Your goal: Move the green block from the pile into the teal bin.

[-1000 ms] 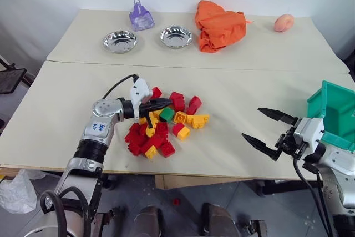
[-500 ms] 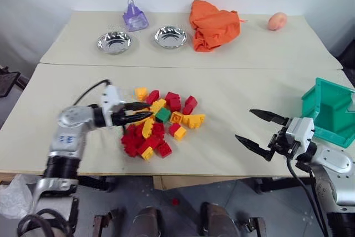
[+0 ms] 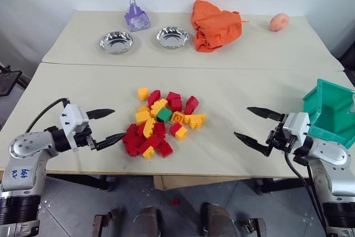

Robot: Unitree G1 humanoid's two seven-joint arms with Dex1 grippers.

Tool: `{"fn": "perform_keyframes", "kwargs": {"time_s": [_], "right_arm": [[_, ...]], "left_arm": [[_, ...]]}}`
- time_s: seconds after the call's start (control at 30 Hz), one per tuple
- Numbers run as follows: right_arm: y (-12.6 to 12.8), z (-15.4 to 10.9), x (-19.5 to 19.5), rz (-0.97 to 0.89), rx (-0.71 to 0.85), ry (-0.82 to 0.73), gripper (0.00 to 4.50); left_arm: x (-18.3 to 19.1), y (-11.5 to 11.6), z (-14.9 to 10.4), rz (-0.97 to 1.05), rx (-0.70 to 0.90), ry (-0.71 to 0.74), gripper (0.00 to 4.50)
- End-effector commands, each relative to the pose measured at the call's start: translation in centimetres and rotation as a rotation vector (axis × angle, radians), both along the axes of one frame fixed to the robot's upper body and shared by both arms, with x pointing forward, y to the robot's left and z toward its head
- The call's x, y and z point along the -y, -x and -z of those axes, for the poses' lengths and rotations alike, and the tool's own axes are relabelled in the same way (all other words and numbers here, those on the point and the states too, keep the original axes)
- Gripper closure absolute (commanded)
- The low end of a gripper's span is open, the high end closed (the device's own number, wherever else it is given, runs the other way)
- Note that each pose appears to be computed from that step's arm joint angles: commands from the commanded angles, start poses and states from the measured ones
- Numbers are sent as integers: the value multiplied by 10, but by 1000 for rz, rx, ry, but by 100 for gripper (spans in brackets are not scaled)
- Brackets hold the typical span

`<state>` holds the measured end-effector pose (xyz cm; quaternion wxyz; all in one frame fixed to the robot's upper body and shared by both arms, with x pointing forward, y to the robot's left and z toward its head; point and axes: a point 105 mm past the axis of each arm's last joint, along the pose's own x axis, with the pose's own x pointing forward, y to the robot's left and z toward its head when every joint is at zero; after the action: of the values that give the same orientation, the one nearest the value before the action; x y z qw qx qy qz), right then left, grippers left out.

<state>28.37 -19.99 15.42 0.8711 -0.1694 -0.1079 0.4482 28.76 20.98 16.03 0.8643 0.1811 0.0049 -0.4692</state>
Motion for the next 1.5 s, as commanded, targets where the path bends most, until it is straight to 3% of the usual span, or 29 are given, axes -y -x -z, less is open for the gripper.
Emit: {"fn": "perform_keyframes", "kwargs": {"time_s": [0.03,0.23,0.33,0.4,0.53,0.67,0.83,1.03,1.23,1.5], "right_arm": [[1,-5,-2,-13,35,-2,0],[3,-6,-3,-5,44,-9,0],[5,-6,-3,3,48,-14,0],[6,-6,-3,9,50,-16,0],[9,-6,-2,28,52,-22,0],[13,-3,-3,39,48,-29,0],[13,-3,-4,43,52,-32,0],[11,-4,-6,39,58,-34,0],[11,-5,-8,38,64,-36,0],[10,-6,-7,46,68,-43,0]], "left_arm": [[43,-6,-10,95,-9,-78,3],[95,-26,-14,98,-111,-73,3],[99,-32,-8,74,-143,-108,60],[98,-37,-6,48,-149,-127,121],[90,-49,-3,-39,-142,-166,121],[86,-54,7,-130,-251,-126,121],[102,-43,19,-45,-323,-153,121],[124,-50,11,-15,-332,-157,121],[103,-55,29,-105,-358,-290,121],[87,-54,35,-167,-423,-352,121]]}}
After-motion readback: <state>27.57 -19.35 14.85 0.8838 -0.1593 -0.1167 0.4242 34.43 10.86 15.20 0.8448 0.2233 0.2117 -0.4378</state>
